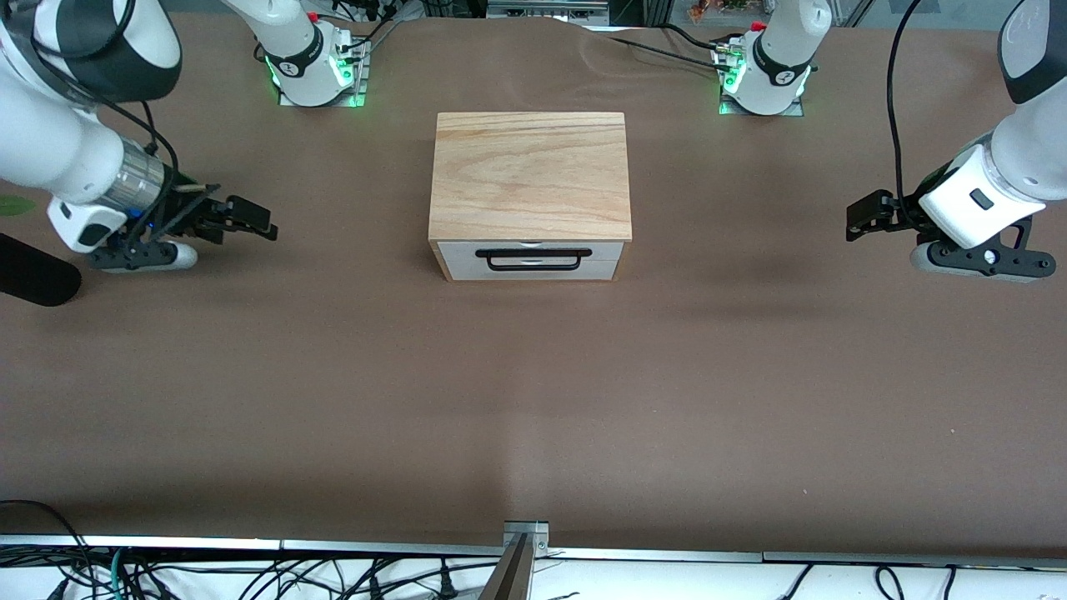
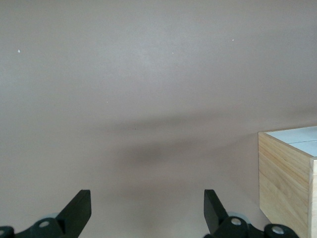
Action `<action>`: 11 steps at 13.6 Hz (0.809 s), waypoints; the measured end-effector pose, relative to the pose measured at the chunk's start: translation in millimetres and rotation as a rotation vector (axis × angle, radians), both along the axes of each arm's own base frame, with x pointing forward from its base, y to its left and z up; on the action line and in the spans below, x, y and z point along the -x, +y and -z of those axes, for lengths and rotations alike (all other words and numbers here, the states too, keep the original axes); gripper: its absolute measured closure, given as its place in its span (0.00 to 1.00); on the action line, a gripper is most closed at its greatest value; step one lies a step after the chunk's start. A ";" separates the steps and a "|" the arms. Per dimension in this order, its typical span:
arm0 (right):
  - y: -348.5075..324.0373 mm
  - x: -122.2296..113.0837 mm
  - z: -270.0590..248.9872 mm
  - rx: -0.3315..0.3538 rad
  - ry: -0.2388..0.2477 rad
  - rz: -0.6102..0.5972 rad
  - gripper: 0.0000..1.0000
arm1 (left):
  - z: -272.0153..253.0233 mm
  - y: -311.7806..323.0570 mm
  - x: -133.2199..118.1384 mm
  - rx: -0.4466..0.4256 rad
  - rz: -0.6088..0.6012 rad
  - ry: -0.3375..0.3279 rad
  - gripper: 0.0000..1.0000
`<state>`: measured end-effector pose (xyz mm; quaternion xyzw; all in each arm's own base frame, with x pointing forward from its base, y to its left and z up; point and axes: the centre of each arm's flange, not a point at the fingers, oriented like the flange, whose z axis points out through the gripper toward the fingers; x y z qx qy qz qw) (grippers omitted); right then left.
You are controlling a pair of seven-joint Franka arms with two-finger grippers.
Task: Pull top drawer with both arms simultaneously
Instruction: 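Move the right gripper and the left gripper toward the black drawer handle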
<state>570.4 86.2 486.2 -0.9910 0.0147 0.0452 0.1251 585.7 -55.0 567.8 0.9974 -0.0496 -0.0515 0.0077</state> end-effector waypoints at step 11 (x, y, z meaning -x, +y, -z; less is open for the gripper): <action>62.6 -27.7 102.7 -0.361 0.137 -0.012 0.00 | 40.9 -15.6 -13.0 0.098 -0.007 0.080 0.00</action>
